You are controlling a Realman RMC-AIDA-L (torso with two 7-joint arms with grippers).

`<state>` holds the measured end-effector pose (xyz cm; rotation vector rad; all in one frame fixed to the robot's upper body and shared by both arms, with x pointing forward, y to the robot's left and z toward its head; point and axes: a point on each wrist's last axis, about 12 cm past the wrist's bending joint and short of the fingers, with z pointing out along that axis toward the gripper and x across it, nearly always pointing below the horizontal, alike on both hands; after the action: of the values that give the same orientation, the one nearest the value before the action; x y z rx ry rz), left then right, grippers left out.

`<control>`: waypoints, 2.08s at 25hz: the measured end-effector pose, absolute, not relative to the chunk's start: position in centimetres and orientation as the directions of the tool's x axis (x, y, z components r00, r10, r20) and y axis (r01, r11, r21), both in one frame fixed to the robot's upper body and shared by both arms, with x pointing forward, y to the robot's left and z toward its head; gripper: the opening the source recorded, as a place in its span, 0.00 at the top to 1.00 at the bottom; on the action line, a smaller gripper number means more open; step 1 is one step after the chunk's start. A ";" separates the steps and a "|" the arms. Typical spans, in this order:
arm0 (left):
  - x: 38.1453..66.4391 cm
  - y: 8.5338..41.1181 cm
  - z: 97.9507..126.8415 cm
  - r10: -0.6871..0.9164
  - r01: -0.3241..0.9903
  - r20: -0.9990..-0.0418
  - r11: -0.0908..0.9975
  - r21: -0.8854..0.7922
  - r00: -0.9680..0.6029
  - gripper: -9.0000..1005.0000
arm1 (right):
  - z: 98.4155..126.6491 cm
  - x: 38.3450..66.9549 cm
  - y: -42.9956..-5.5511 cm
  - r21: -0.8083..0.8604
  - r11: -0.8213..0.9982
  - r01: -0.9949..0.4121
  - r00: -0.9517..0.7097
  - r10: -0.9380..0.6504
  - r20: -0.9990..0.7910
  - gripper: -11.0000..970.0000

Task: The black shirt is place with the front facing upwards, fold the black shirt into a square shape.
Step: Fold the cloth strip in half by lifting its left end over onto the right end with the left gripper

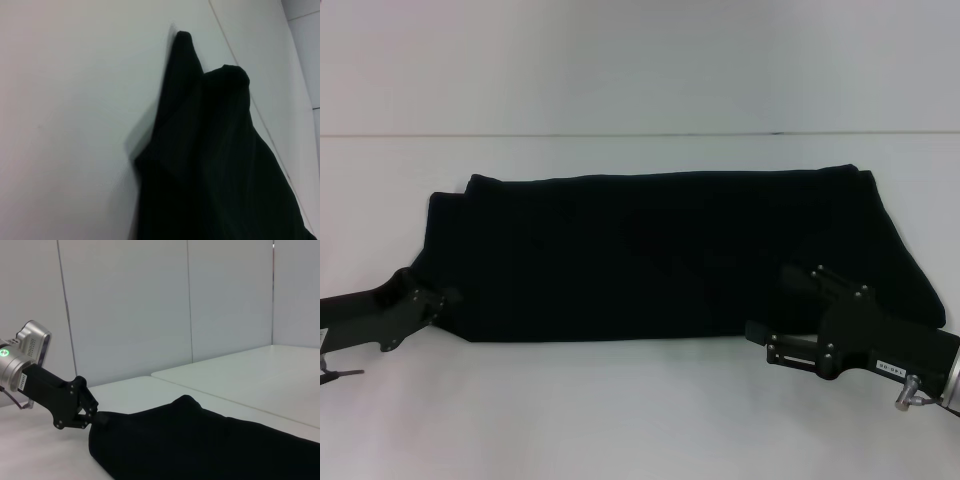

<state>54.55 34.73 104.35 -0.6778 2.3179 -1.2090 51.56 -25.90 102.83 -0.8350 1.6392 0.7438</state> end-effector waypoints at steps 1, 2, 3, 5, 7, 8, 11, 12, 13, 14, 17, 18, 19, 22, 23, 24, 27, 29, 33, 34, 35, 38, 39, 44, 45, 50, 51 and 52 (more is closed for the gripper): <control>54.6 34.7 104.4 -0.599 -0.217 -0.154 0.499 -0.839 -0.786 0.98 | 102.8 51.6 -25.9 0.048 0.555 -0.831 -0.153 -0.144 -0.978 0.02; 54.6 34.7 104.4 -0.599 -0.215 -0.155 0.500 -0.839 -0.786 0.98 | 102.9 51.6 -25.9 0.048 0.554 -0.831 -0.152 -0.144 -0.978 0.02; 54.6 34.6 104.3 -0.598 -0.213 -0.156 0.500 -0.840 -0.786 0.98 | 102.9 51.6 -25.9 0.048 0.555 -0.831 -0.151 -0.142 -0.978 0.02; 54.6 34.5 104.4 -0.597 -0.208 -0.159 0.499 -0.841 -0.786 0.98 | 102.9 51.6 -26.0 0.048 0.558 -0.829 -0.150 -0.138 -0.979 0.02; 54.7 34.4 104.4 -0.596 -0.205 -0.161 0.498 -0.843 -0.786 0.98 | 103.0 51.6 -26.0 0.049 0.560 -0.827 -0.149 -0.134 -0.980 0.02; 54.7 34.4 104.4 -0.597 -0.204 -0.162 0.498 -0.843 -0.786 0.98 | 103.0 51.6 -26.0 0.049 0.562 -0.826 -0.149 -0.134 -0.980 0.02; 54.8 34.5 104.5 -0.601 -0.201 -0.167 0.496 -0.845 -0.782 0.99 | 103.0 51.7 -26.2 0.048 0.571 -0.819 -0.149 -0.131 -0.980 0.02; 54.8 34.5 104.5 -0.603 -0.201 -0.168 0.495 -0.846 -0.780 0.99 | 103.0 51.7 -26.3 0.049 0.576 -0.816 -0.150 -0.129 -0.980 0.02; 54.8 34.6 104.5 -0.605 -0.201 -0.169 0.494 -0.846 -0.778 0.99 | 103.0 51.7 -26.3 0.050 0.578 -0.814 -0.150 -0.127 -0.981 0.02; 54.8 34.7 104.6 -0.609 -0.201 -0.171 0.494 -0.846 -0.775 0.98 | 103.0 51.7 -26.4 0.050 0.582 -0.812 -0.149 -0.124 -0.981 0.02; 54.9 35.3 104.8 -0.618 -0.201 -0.181 0.496 -0.845 -0.765 0.98 | 103.1 51.7 -26.6 0.050 0.592 -0.805 -0.146 -0.116 -0.982 0.02; 54.9 35.5 104.9 -0.622 -0.201 -0.185 0.496 -0.845 -0.761 0.98 | 103.1 51.8 -26.6 0.050 0.595 -0.802 -0.146 -0.114 -0.983 0.02; 54.9 35.8 105.0 -0.627 -0.202 -0.188 0.497 -0.844 -0.756 0.98 | 103.2 51.8 -26.7 0.050 0.598 -0.800 -0.145 -0.112 -0.983 0.02; 55.0 36.7 105.3 -0.643 -0.206 -0.198 0.497 -0.843 -0.740 0.98 | 103.2 51.8 -26.8 0.051 0.603 -0.796 -0.145 -0.108 -0.983 0.02; 54.9 37.0 105.4 -0.650 -0.209 -0.200 0.496 -0.843 -0.733 0.98 | 103.2 51.8 -26.8 0.051 0.605 -0.795 -0.145 -0.107 -0.984 0.02; 54.9 37.3 105.5 -0.656 -0.212 -0.202 0.495 -0.843 -0.728 0.98 | 103.2 51.8 -26.8 0.051 0.606 -0.794 -0.145 -0.107 -0.984 0.02; 54.7 37.9 105.6 -0.665 -0.216 -0.204 0.492 -0.844 -0.718 0.98 | 103.2 51.8 -26.9 0.051 0.611 -0.790 -0.144 -0.103 -0.984 0.02; 54.6 38.5 105.8 -0.673 -0.220 -0.216 0.500 -0.838 -0.708 0.98 | 103.2 51.8 -27.0 0.052 0.615 -0.787 -0.144 -0.101 -0.984 0.02; 54.7 40.4 106.5 -0.701 -0.231 -0.248 0.513 -0.827 -0.669 0.98 | 103.2 51.8 -27.1 0.054 0.621 -0.782 -0.144 -0.097 -0.985 0.02; 54.7 40.8 106.7 -0.708 -0.233 -0.253 0.511 -0.827 -0.659 0.99 | 103.2 51.8 -27.1 0.054 0.622 -0.781 -0.145 -0.096 -0.985 0.02; 54.7 41.1 106.9 -0.716 -0.234 -0.257 0.509 -0.828 -0.649 0.99 | 103.2 51.8 -27.1 0.054 0.623 -0.780 -0.145 -0.096 -0.985 0.02; 54.8 41.3 107.1 -0.722 -0.231 -0.261 0.506 -0.831 -0.641 0.99 | 103.1 51.7 -27.2 0.056 0.627 -0.777 -0.149 -0.097 -0.984 0.02; 54.8 41.3 107.2 -0.719 -0.227 -0.260 0.504 -0.833 -0.644 0.98 | 103.1 51.7 -27.2 0.058 0.628 -0.776 -0.151 -0.097 -0.984 0.02; 55.4 40.5 107.9 -0.707 -0.186 -0.247 0.475 -0.860 -0.662 0.98 | 102.9 51.4 -27.6 0.065 0.644 -0.762 -0.160 -0.091 -0.983 0.02; 55.6 40.2 108.2 -0.706 -0.171 -0.242 0.461 -0.871 -0.666 0.98 | 102.8 51.4 -27.7 0.067 0.649 -0.758 -0.163 -0.088 -0.983 0.02; 57.3 37.2 110.0 -0.668 -0.053 -0.230 0.376 -0.925 -0.708 0.98 | 102.6 50.9 -28.3 0.079 0.673 -0.735 -0.173 -0.074 -0.982 0.02; 57.9 36.2 110.4 -0.650 -0.024 -0.234 0.362 -0.932 -0.723 0.99 | 102.5 50.8 -28.4 0.081 0.678 -0.730 -0.176 -0.072 -0.982 0.02; 58.5 35.3 110.8 -0.635 0.000 -0.240 0.354 -0.935 -0.735 0.99 | 102.4 50.7 -28.5 0.084 0.683 -0.726 -0.179 -0.070 -0.981 0.02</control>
<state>58.49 35.25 110.79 -0.5500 2.0344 -1.4051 50.70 -28.50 102.42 -0.6527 1.6690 0.6655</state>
